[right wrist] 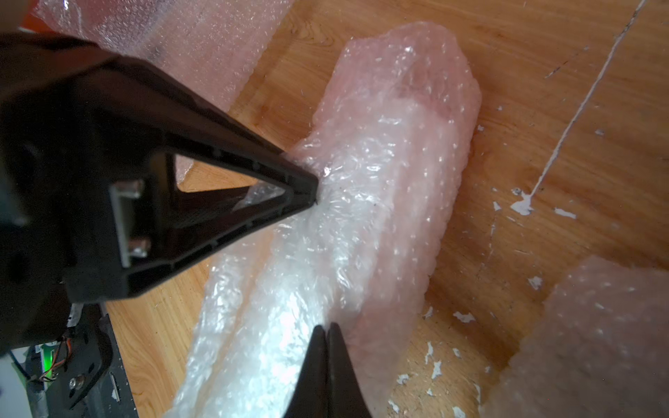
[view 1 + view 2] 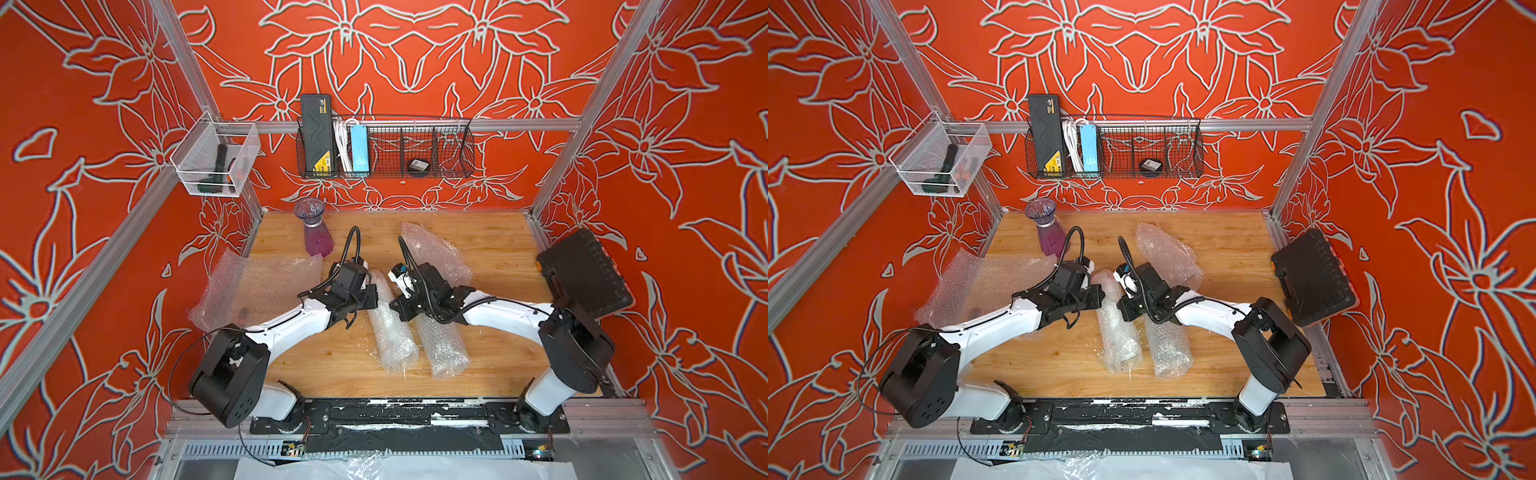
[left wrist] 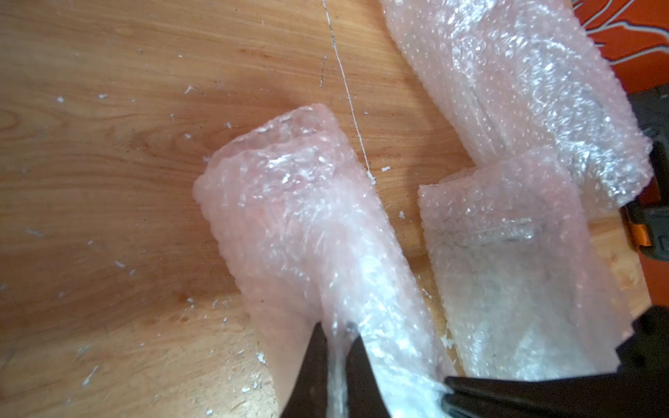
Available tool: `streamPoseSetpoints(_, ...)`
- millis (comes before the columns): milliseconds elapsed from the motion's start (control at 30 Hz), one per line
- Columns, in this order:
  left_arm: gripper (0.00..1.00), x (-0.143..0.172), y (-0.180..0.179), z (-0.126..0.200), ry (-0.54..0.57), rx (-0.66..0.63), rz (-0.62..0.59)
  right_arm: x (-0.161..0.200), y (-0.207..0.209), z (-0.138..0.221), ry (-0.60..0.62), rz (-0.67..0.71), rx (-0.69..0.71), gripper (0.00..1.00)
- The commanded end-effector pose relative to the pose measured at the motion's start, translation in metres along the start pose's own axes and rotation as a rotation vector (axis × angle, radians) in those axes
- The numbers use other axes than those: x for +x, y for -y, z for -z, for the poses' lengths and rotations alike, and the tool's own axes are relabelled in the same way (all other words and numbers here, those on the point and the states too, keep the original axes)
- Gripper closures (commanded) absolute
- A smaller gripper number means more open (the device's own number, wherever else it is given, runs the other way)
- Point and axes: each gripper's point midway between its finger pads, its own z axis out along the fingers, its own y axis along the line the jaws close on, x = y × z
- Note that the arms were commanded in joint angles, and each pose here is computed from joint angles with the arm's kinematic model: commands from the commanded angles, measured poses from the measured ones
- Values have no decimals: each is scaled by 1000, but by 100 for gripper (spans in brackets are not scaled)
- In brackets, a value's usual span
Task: Unwrap the vase from the bubble wrap
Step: Unwrap the bubble wrap at the center of the board.
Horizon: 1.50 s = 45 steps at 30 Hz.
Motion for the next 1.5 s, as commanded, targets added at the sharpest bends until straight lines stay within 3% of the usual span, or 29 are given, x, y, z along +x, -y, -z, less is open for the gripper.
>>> streamPoseSetpoints(0, 94, -4, -4, 13, 22, -24, -4, 13, 13, 5, -22, -3, 59, 100)
streamPoseSetpoints(633, 100, -1, -66, 52, 116, -150, 79, 24, 43, 28, 52, -2, 231, 100)
streamPoseSetpoints(933, 98, -3, -68, 60, 144, -148, 106, 22, 47, 39, 70, 8, 267, 100)
streamPoseSetpoints(967, 96, -1, -68, 58, 139, -146, 107, 20, 46, 41, 74, 10, 266, 97)
streamPoseSetpoints(1033, 98, 0, -70, 56, 131, -142, 109, 17, 43, 45, 78, 14, 260, 81)
streamPoseSetpoints(1100, 100, -5, -71, 57, 131, -129, 119, 14, 38, 50, 80, 22, 253, 53)
streamPoseSetpoints(1167, 100, -13, -70, 63, 145, -124, 119, 11, 32, 57, 86, 37, 239, 36)
streamPoseSetpoints(1300, 100, -29, -72, 78, 178, -126, 106, 5, 11, 67, 84, 84, 220, 20)
streamPoseSetpoints(1467, 100, -34, -79, 83, 183, -126, 112, 13, -28, 51, 40, 131, 128, 15)
